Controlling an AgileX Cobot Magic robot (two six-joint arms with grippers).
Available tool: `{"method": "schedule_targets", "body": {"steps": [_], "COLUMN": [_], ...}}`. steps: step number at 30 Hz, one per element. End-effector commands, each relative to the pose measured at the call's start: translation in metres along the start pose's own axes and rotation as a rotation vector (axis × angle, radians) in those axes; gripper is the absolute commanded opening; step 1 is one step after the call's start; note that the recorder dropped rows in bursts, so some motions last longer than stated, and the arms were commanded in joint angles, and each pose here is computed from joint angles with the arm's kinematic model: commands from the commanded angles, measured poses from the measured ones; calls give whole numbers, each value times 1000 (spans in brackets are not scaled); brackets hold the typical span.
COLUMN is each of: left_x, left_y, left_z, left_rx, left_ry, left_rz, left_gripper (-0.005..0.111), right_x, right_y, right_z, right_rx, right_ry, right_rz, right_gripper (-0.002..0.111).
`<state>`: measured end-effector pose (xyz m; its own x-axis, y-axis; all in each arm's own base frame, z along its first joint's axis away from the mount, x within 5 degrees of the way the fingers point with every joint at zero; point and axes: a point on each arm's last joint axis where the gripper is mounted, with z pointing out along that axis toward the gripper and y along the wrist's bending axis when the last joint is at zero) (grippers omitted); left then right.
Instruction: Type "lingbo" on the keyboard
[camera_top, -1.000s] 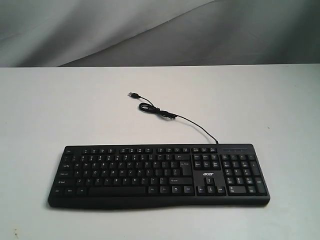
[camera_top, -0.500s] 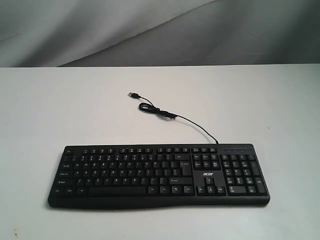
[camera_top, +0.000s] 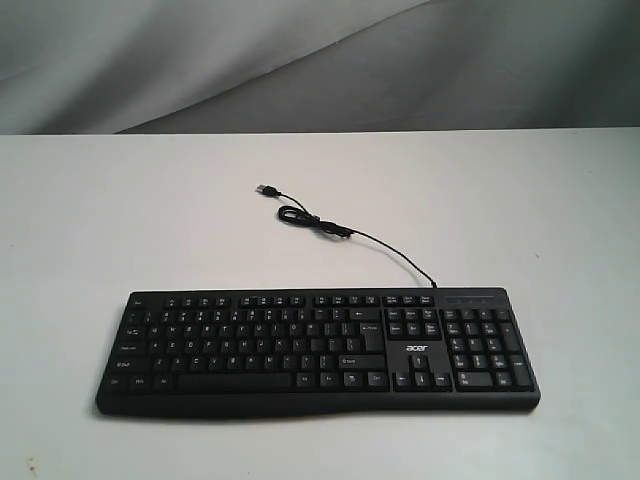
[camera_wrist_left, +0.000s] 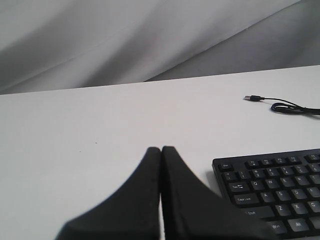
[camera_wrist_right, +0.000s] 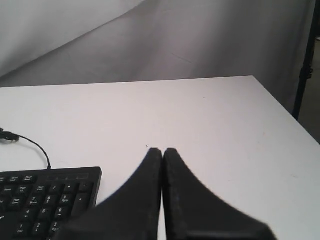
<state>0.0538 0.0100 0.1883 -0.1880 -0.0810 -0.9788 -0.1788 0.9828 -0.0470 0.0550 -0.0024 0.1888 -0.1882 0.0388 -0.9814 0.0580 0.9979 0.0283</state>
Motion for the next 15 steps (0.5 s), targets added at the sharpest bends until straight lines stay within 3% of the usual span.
{"method": "schedule_targets", "body": {"steps": [1, 15], "left_x": [1, 1], "left_y": [0, 0], "left_z": [0, 0], "left_rx": [1, 1], "left_ry": [-3, -3], "left_rz": [-12, -12], "left_gripper": [1, 1], "right_x": [7, 7], "right_y": [0, 0], "right_z": [0, 0], "right_rx": [-13, -16], "right_ry": [64, 66], "right_rz": [-50, -50], "right_gripper": [0, 0]}}
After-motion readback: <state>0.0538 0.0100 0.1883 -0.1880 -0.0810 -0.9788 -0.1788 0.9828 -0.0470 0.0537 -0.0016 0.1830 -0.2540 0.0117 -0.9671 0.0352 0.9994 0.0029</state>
